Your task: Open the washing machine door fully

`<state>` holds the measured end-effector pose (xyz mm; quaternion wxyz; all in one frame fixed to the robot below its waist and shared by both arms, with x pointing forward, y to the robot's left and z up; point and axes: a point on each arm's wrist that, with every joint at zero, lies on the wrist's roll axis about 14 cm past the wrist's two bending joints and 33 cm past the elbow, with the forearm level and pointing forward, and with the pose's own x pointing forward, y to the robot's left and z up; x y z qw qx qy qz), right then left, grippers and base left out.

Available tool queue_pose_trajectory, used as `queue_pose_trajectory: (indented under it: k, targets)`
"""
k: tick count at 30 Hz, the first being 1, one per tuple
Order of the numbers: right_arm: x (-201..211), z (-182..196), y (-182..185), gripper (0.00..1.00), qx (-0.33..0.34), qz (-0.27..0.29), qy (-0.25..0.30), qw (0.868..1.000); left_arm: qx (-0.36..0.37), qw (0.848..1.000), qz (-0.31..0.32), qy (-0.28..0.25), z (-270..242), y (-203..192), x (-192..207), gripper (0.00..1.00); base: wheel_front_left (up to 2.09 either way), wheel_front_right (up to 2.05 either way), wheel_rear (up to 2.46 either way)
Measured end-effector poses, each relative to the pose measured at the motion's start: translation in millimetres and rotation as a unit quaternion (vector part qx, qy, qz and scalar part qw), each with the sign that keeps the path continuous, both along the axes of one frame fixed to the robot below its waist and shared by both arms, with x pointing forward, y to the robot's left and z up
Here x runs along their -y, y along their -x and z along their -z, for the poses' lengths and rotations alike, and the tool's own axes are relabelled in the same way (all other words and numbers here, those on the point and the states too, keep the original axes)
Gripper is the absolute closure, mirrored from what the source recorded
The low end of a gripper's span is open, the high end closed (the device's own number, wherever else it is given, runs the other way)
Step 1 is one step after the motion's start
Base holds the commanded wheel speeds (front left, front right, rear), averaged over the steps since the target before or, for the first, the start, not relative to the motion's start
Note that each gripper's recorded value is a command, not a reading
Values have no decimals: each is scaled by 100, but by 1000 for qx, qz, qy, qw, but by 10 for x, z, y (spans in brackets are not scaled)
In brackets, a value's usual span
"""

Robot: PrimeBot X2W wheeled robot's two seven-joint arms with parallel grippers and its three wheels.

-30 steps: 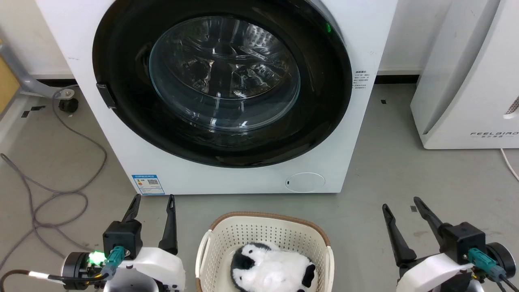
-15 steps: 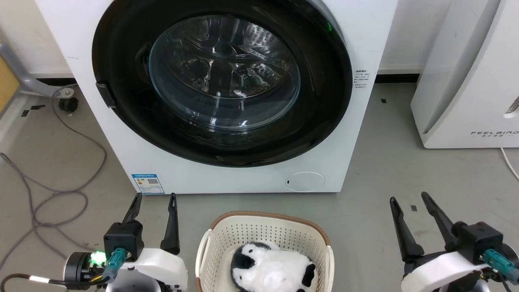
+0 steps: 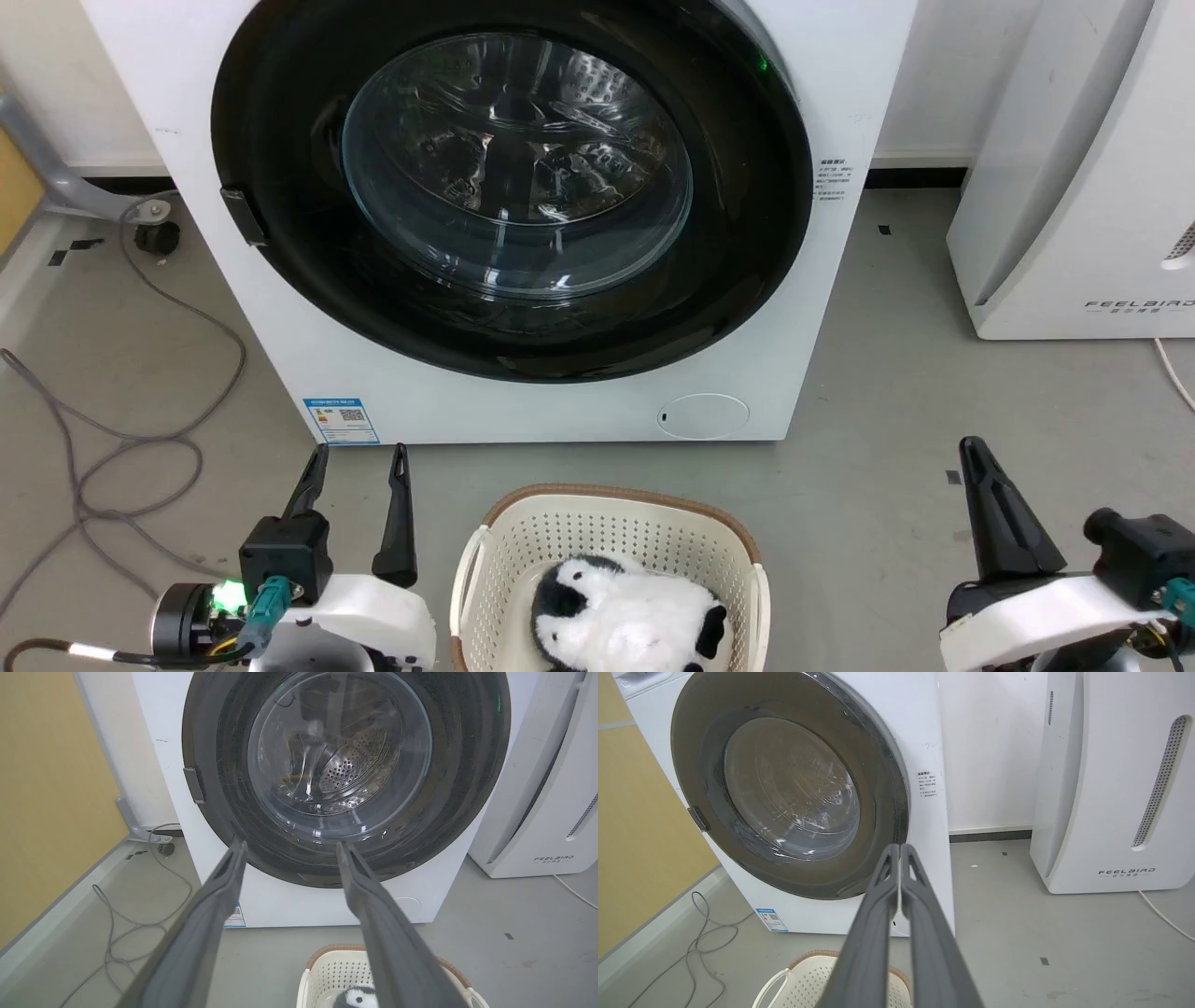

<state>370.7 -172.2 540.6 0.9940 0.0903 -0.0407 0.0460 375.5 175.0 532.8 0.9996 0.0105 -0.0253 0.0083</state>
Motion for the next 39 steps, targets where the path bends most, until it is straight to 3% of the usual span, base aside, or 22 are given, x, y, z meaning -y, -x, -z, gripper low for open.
queue_pose_trajectory:
  k: [8, 17, 29, 34, 39]
  targets:
    - [21, 14, -45, 100, 1, 1, -97, 995, 5, 1000, -4, 0, 3, 7, -13, 0, 0, 0, 0]
    - [89, 24, -130, 100, 4, 10, -225, 974, 8, 1000, -8, 3, 17, 12, -31, 0, 0, 0, 0]
    - [245, 175, -375, 100, -27, 27, -388, 921, 10, 1000, -18, 4, 50, -21, -66, 0, 0, 0, 0]
    - [290, 255, -541, 100, -48, 28, -432, 900, 12, 1000, -22, 6, 59, -63, -82, 0, 0, 0, 0]
    - [347, 275, -740, 100, -60, 24, -456, 888, 10, 1000, -26, 7, 95, -107, -100, 0, 0, 0, 0]
